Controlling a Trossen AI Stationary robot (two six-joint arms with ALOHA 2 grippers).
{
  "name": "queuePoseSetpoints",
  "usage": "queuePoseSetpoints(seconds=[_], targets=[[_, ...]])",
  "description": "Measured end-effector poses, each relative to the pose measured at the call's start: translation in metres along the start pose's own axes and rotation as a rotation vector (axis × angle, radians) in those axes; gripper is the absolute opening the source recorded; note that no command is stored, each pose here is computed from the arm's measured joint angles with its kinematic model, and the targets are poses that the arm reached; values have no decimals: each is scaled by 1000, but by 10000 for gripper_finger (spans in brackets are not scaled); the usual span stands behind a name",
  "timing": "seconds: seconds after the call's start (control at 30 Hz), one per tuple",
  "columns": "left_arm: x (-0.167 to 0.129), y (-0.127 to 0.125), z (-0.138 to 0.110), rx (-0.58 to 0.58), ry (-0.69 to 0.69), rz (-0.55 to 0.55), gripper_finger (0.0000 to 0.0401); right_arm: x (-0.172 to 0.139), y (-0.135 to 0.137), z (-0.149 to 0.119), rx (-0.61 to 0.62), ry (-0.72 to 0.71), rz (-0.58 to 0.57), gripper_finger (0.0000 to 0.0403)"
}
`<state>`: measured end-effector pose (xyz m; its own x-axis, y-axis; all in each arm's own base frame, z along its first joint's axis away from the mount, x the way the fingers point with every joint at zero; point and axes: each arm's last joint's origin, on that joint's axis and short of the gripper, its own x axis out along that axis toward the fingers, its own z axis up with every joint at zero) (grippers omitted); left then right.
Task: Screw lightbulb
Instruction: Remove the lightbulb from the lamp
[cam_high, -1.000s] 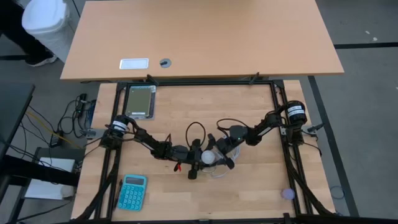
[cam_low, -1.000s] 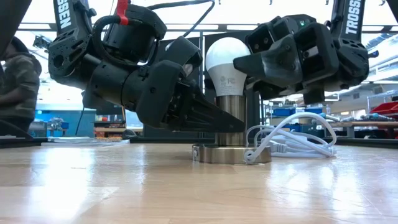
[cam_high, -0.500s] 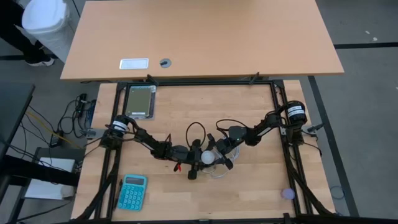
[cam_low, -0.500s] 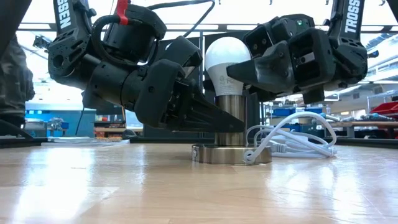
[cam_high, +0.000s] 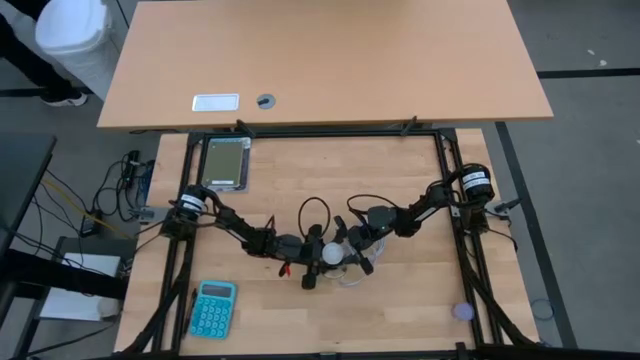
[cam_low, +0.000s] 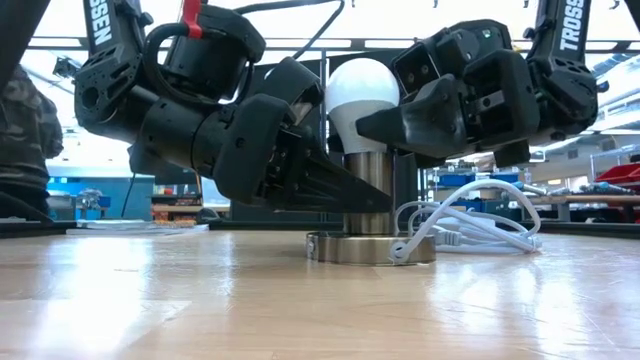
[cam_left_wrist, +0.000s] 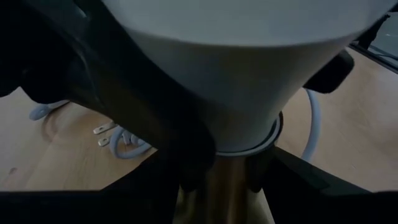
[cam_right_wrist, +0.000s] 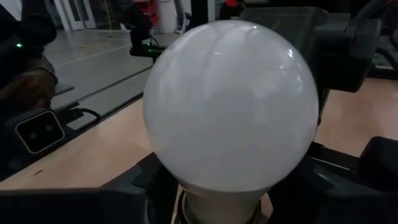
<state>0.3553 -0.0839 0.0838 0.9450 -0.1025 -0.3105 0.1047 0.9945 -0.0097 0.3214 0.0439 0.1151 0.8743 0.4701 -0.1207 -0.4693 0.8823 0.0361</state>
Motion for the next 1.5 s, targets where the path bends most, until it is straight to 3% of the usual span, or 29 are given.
queuePoseSetpoints(seconds=[0.67, 1.1, 1.5], targets=[[0, 1, -1, -11, 7, 69, 198, 10, 24, -2, 61, 20, -197, 177], [0, 5, -2, -35, 5, 195, 198, 16, 61, -3, 122, -4, -538, 178], [0, 7, -1, -45, -2, 239, 198, 19, 80, -3, 223, -49, -745, 178]])
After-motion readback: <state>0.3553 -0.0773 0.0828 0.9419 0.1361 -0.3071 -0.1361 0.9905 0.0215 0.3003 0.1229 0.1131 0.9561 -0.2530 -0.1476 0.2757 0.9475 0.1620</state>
